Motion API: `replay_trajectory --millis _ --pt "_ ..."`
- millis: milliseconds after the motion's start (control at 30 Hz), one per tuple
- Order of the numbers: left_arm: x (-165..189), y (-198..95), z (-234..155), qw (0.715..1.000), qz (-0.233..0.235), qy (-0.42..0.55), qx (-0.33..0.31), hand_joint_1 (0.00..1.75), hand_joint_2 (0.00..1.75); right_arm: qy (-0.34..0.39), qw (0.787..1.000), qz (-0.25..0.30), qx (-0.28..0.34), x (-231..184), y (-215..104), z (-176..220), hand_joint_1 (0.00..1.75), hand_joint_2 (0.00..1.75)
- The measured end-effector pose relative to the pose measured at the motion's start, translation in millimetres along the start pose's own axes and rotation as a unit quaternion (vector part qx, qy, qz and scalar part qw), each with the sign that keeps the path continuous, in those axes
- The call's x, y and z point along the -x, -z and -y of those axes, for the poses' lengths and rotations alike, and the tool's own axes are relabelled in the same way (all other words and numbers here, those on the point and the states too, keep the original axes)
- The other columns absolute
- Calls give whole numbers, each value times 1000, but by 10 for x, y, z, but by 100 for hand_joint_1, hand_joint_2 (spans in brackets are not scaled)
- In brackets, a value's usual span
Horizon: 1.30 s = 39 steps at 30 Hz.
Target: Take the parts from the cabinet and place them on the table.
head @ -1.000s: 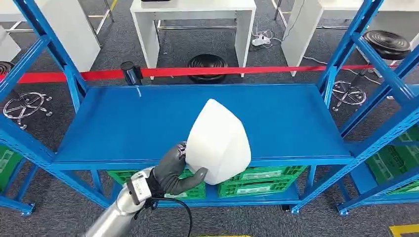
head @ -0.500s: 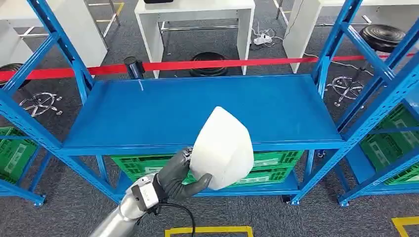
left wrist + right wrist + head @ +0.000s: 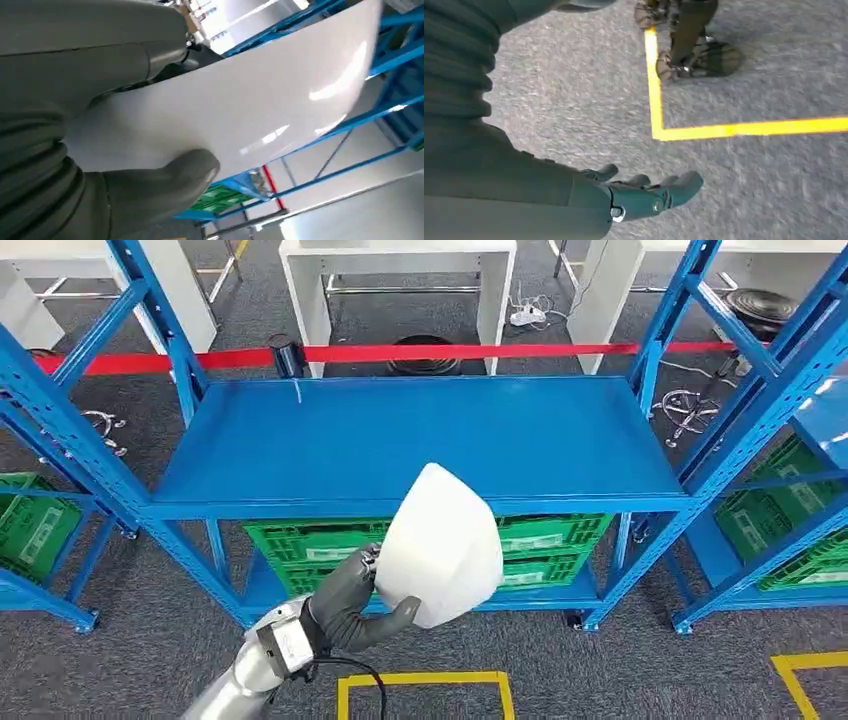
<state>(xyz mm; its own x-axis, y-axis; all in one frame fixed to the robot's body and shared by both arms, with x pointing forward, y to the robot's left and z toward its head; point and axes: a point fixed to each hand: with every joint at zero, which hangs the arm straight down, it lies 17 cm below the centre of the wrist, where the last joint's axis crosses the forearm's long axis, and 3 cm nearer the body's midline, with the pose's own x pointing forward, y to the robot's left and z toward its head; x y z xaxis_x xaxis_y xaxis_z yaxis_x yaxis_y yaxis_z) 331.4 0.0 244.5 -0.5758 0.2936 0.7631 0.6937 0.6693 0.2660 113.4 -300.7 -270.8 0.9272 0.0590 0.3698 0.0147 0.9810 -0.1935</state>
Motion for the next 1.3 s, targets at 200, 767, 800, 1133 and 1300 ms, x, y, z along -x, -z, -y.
replay_trajectory --millis 200,767,800,1133,1300 --pt "27 -14 15 1000 -4 -1 3 175 175 -2 1000 -9 11 26 11 62 0 175" --pt "25 48 32 1000 5 -8 18 175 175 12 999 -28 15 93 14 99 0 175" --pt "22 49 32 1000 6 -8 17 175 175 12 999 -28 13 85 13 86 0 175" --pt "46 28 14 1000 7 -12 16 175 175 16 999 -16 35 49 22 169 0 175" --pt "41 28 -25 1000 13 -18 8 175 175 26 999 -10 30 19 22 148 0 175"
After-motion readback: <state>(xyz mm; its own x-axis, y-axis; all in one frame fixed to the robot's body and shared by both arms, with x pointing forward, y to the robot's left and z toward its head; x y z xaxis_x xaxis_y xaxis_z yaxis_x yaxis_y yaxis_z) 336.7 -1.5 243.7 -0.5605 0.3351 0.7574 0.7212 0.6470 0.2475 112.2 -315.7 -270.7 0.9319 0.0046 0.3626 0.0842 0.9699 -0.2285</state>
